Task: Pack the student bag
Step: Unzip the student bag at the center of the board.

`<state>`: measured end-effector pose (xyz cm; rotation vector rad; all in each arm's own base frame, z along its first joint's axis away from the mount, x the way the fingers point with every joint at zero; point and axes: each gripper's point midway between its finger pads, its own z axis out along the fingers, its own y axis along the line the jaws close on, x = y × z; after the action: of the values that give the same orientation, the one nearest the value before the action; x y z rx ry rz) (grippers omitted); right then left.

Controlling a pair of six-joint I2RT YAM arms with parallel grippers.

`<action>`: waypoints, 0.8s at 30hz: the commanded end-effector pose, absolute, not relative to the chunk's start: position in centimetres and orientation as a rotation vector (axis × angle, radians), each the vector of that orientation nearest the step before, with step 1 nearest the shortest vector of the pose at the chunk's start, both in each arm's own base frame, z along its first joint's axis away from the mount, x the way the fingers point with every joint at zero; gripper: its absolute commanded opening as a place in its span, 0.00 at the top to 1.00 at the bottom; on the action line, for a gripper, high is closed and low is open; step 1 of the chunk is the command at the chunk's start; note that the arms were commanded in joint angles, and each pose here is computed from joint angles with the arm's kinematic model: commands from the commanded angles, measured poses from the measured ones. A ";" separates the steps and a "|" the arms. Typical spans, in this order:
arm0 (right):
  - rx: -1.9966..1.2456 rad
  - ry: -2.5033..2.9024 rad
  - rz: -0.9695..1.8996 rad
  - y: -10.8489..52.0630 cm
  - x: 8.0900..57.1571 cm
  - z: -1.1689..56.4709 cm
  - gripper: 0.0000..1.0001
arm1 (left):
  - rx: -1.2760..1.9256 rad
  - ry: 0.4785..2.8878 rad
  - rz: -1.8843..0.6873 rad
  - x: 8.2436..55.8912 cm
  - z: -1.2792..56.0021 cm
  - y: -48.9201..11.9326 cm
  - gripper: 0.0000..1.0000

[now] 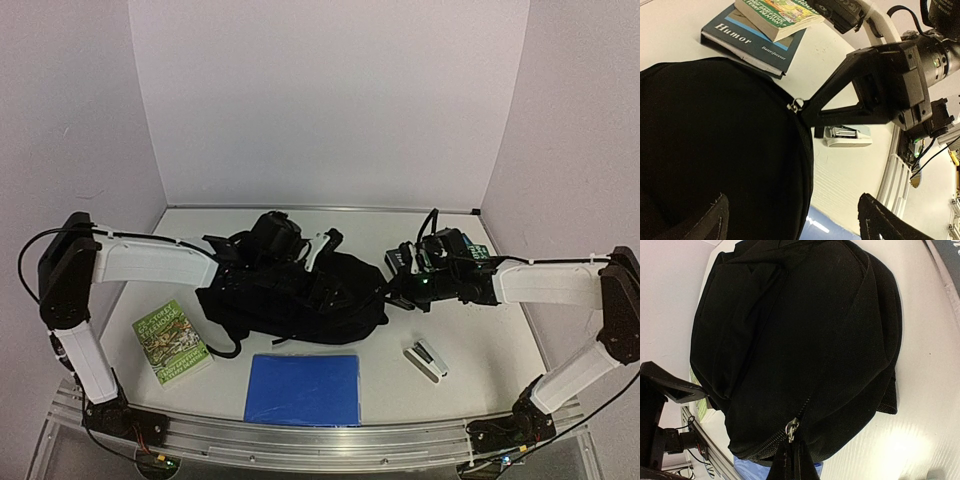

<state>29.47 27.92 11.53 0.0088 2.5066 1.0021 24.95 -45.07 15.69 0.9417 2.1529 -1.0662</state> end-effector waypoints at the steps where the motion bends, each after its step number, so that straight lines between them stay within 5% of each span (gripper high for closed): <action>1: -0.017 2.420 1.016 28.0 29.9 14.0 1.00 | 0.989 2.064 -1.212 25.0 16.9 -48.2 0.08; 10: -0.024 2.432 0.998 27.9 30.0 13.4 1.00 | 1.041 2.112 -1.172 24.6 13.4 -51.2 0.10; 11: -0.024 2.434 0.997 27.9 30.0 13.3 1.00 | 1.049 2.109 -1.158 24.7 13.4 -51.7 0.14; 15: -0.011 2.433 0.980 27.7 30.0 13.2 1.00 | 1.064 2.148 -1.097 24.5 12.3 -52.4 0.68; 18: 0.034 2.439 0.929 26.9 30.3 12.8 1.00 | 1.050 2.161 -1.050 24.6 11.8 -51.8 0.96; 24: 0.211 2.501 0.657 23.5 31.4 10.7 1.00 | 1.067 2.214 -0.955 23.8 10.1 -48.8 1.00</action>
<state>29.48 26.77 10.83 0.0559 2.5220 0.8993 24.73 -51.27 10.51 1.0410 2.1692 -1.0430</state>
